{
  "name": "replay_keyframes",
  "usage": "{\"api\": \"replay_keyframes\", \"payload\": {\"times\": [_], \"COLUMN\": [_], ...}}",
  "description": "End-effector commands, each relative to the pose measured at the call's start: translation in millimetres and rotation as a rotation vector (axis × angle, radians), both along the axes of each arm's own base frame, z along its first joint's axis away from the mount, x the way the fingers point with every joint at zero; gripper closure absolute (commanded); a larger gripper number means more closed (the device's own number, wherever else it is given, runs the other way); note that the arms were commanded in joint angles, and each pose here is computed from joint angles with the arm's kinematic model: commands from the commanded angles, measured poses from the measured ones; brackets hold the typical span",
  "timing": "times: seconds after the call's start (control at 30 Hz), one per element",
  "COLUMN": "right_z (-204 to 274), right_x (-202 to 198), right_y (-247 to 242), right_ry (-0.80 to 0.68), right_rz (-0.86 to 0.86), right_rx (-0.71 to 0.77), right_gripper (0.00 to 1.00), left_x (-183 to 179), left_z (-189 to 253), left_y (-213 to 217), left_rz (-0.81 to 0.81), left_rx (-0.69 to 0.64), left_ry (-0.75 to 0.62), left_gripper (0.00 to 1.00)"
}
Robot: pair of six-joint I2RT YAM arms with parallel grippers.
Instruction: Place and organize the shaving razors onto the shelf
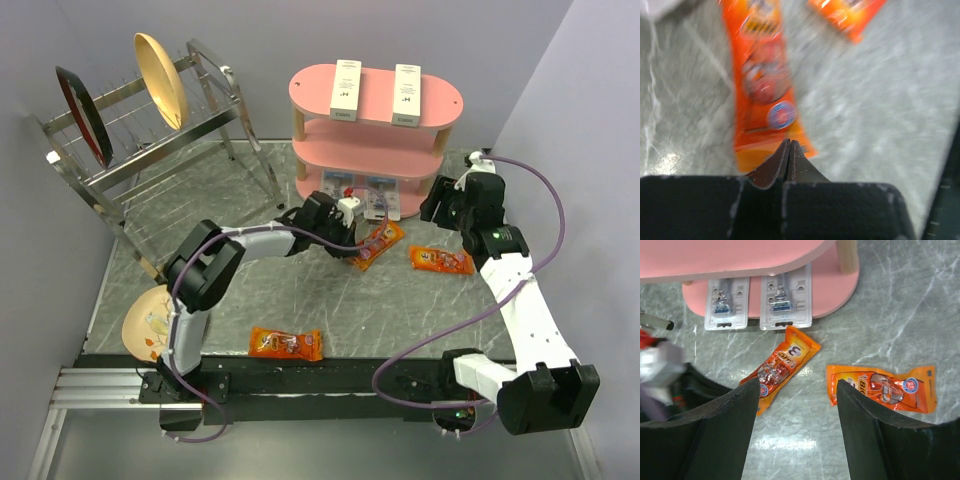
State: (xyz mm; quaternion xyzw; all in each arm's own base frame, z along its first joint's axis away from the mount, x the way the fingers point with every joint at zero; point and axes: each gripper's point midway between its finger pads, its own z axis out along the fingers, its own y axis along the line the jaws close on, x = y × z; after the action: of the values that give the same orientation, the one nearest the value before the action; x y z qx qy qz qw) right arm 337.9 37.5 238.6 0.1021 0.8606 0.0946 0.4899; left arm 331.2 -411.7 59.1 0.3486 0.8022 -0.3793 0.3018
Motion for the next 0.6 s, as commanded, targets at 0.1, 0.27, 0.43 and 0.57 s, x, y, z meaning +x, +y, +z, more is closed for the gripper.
{"api": "replay_keyframes", "payload": {"times": [0.1, 0.27, 0.43, 0.57], "right_z": [27.2, 23.3, 20.9, 16.1], "right_x": [6.7, 7.1, 5.2, 5.1], "right_y": [-17.4, -18.4, -23.4, -20.9], "right_ry": [-0.062, -0.053, -0.045, -0.030], "right_rz": [-0.046, -0.047, -0.056, -0.047], "right_rx": [-0.030, -0.026, -0.020, -0.005], "right_gripper": [0.30, 0.30, 0.30, 0.30], "left_x": [2.0, 35.1, 52.0, 49.4], "left_z": [98.5, 68.3, 44.9, 26.1], "left_y": [-12.4, -0.9, 12.5, 13.8], "left_rz": [-0.002, 0.130, 0.149, 0.112], "left_rx": [-0.172, -0.057, -0.058, -0.061], "left_ry": [-0.089, -0.095, -0.037, 0.018], "left_gripper": [0.94, 0.31, 0.26, 0.27]}}
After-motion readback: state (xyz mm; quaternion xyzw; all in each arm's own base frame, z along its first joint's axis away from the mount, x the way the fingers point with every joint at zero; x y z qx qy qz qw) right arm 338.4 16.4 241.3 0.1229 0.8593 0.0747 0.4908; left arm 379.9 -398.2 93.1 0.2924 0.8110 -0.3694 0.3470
